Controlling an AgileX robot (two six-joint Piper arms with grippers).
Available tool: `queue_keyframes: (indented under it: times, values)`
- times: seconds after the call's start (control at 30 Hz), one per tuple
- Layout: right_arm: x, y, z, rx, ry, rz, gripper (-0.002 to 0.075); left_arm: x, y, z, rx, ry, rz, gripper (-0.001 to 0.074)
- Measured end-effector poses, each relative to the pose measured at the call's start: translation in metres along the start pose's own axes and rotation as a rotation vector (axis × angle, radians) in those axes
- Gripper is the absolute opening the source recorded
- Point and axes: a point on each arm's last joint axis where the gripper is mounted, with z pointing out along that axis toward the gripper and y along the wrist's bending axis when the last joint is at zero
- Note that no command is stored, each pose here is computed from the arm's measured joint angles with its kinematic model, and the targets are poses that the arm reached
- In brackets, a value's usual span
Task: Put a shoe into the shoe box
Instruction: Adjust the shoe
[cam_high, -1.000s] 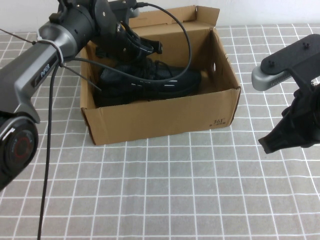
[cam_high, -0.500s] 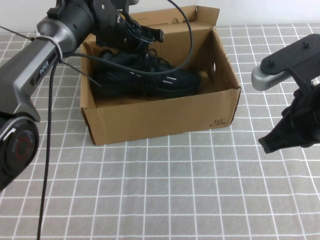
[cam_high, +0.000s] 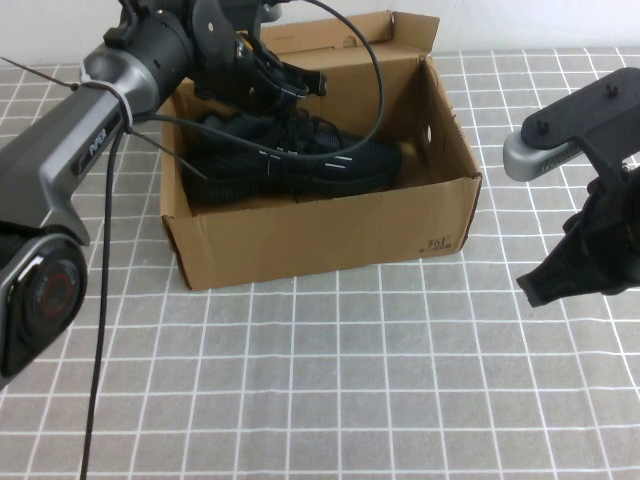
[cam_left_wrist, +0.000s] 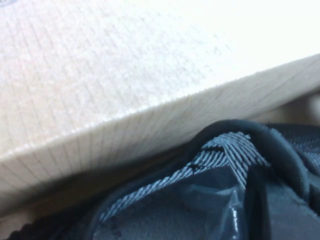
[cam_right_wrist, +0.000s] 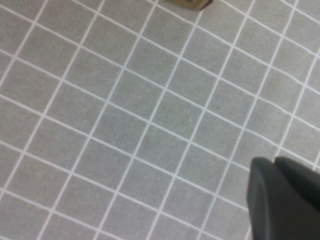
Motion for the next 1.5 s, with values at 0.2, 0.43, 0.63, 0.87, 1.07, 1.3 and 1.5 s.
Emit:
queue_keyframes:
  times: [0.2,0.43,0.63,0.87,1.07,1.3,1.5]
  values:
    - [0.000,0.000,0.000,0.000,0.000,0.000,-0.0016,0.002,-0.001,0.000,0.007,0.021,0.036,0.0094]
    - [0.000,0.000,0.000,0.000,0.000,0.000,-0.0016,0.004,-0.002,0.002,0.027,0.035,0.025,0.0405]
    - [0.000,0.000,0.000,0.000,0.000,0.000,-0.0016,0.003,-0.004,-0.006,0.032,0.053,0.026,0.0454]
    - [0.000,0.000,0.000,0.000,0.000,0.000,-0.0016,-0.011,-0.007,-0.039,0.012,0.022,0.061,0.0457]
    - [0.000,0.000,0.000,0.000,0.000,0.000,-0.0016,-0.016,-0.010,-0.060,0.006,0.023,0.076,0.0448]
    - [0.000,0.000,0.000,-0.001,0.001,0.001,-0.0016,-0.023,-0.011,-0.100,-0.054,0.033,0.131,0.0297]
    - [0.000,0.000,0.000,-0.001,0.001,0.001,-0.0016,-0.014,-0.010,-0.118,-0.070,0.162,0.297,0.0234]
